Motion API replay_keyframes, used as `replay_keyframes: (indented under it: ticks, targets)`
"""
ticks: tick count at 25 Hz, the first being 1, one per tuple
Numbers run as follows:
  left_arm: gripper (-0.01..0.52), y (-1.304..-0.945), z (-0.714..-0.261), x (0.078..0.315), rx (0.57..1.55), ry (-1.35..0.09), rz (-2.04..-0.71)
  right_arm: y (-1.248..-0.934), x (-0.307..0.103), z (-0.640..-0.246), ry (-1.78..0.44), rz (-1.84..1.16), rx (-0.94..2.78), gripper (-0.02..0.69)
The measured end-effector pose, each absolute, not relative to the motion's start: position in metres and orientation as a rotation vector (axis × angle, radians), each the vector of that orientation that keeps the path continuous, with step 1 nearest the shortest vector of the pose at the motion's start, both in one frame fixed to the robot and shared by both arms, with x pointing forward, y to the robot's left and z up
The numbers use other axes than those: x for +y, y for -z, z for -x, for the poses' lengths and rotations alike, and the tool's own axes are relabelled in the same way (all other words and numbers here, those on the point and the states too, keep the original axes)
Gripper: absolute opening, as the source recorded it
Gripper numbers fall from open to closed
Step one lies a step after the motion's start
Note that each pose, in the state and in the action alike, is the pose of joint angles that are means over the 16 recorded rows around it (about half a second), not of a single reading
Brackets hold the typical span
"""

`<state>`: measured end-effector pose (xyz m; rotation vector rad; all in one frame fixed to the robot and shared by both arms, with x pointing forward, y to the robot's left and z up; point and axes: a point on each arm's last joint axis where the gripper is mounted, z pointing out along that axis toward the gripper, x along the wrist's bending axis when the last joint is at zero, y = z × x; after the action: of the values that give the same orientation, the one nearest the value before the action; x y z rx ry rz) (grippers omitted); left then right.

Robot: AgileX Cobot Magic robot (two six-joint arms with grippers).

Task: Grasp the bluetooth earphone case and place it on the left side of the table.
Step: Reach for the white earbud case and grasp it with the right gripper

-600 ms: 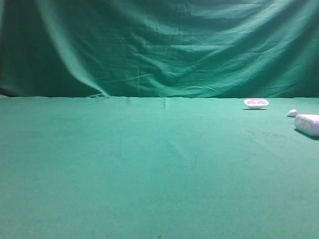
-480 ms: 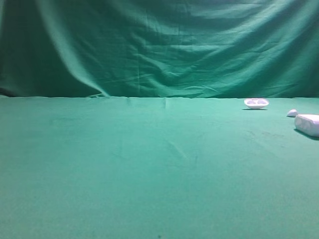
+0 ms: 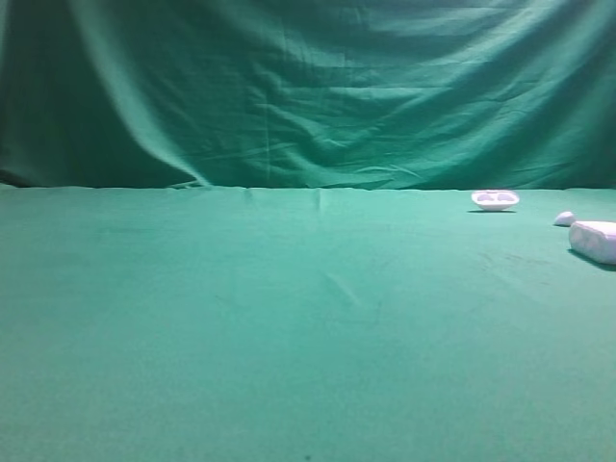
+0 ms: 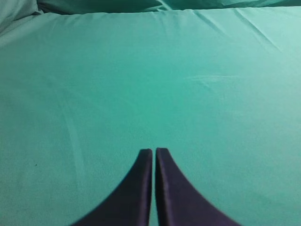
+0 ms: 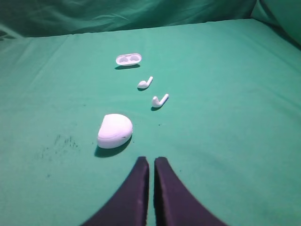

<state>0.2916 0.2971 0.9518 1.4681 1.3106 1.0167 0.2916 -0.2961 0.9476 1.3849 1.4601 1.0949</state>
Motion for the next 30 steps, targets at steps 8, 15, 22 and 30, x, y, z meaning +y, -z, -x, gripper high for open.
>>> replay_keyframes:
  ticks: [8, 15, 22, 30]
  targets:
    - [0.000, -0.952, -0.292, 0.297, 1.311, -1.017, -1.468, -0.969, -0.295, -0.295, -1.254, -1.252, 1.282, 0.000]
    - [0.000, -0.952, -0.292, 0.297, 1.311, -1.017, -1.468, -1.006, -0.295, -0.299, -1.303, -1.177, 1.209, 0.000]
    - [0.000, -0.952, -0.292, 0.297, 1.311, -1.017, -1.468, -1.041, -0.292, -0.322, -1.186, -1.344, 1.392, 0.000]
    - [0.000, -0.952, -0.292, 0.297, 1.311, -1.017, -1.468, -1.054, -0.286, -0.364, -1.019, -1.593, 1.647, 0.000]
